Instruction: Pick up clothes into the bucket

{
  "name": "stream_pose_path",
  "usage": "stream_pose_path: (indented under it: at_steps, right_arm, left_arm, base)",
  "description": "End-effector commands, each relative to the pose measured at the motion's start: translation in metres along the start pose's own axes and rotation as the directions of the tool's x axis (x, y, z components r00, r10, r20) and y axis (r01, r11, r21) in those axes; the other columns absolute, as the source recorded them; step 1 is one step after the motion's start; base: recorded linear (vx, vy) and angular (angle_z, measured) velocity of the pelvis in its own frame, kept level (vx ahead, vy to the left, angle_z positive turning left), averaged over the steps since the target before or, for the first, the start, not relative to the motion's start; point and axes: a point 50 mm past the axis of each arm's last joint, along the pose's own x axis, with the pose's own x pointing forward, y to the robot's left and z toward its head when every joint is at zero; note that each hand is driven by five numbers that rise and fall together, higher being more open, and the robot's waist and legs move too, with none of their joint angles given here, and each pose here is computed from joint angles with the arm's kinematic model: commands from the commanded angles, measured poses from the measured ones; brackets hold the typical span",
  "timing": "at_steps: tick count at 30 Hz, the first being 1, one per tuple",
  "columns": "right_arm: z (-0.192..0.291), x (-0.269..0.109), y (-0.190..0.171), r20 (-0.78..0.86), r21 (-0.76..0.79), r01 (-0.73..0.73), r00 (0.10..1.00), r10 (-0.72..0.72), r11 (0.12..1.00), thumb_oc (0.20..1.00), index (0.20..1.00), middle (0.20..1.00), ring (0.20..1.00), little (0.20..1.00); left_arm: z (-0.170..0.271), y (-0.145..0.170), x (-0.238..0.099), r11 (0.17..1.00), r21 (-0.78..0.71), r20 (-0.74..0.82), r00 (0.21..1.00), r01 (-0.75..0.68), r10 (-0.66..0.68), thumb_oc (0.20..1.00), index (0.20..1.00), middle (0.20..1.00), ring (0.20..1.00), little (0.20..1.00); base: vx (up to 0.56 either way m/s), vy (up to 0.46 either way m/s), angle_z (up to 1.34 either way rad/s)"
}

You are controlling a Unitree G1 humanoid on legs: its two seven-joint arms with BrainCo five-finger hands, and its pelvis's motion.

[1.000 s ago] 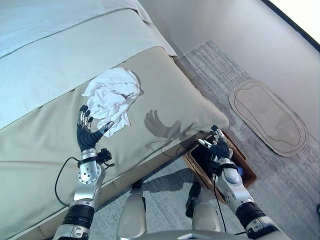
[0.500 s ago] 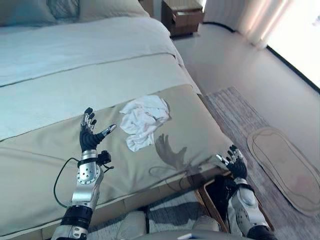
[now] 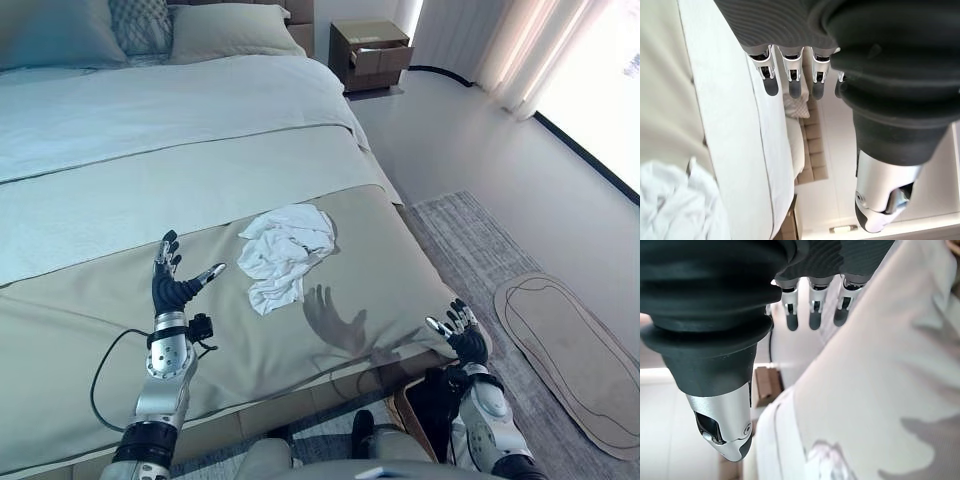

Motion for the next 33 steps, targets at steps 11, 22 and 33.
stream_pose_path:
  at_steps: [11,22,33]
  right_arm:
    - [0.065,0.026,0.009,0.263,0.037,-0.047,0.964,0.036,0.998,1.0,1.0,1.0,1.0,1.0]
    - [0.122,0.041,0.047,0.451,0.057,-0.16,0.885,0.117,0.985,1.0,1.0,1.0,1.0,1.0]
    - [0.161,0.033,0.057,0.598,0.069,-0.24,0.787,0.152,0.968,1.0,1.0,1.0,1.0,1.0]
  left_arm:
    - [0.043,-0.017,0.055,0.956,0.293,0.206,0.977,0.0,-0.063,1.0,1.0,1.0,1.0,1.0]
    - [0.104,0.005,0.11,0.839,0.476,0.408,0.911,-0.263,0.054,1.0,1.0,1.0,1.0,1.0]
    - [0.181,0.031,0.139,0.702,0.496,0.623,0.773,-0.511,0.122,1.0,1.0,1.0,1.0,1.0]
  base:
    - [-0.09,0.057,-0.02]
    - [-0.12,0.094,-0.21]
    - [-0.06,0.019,0.04]
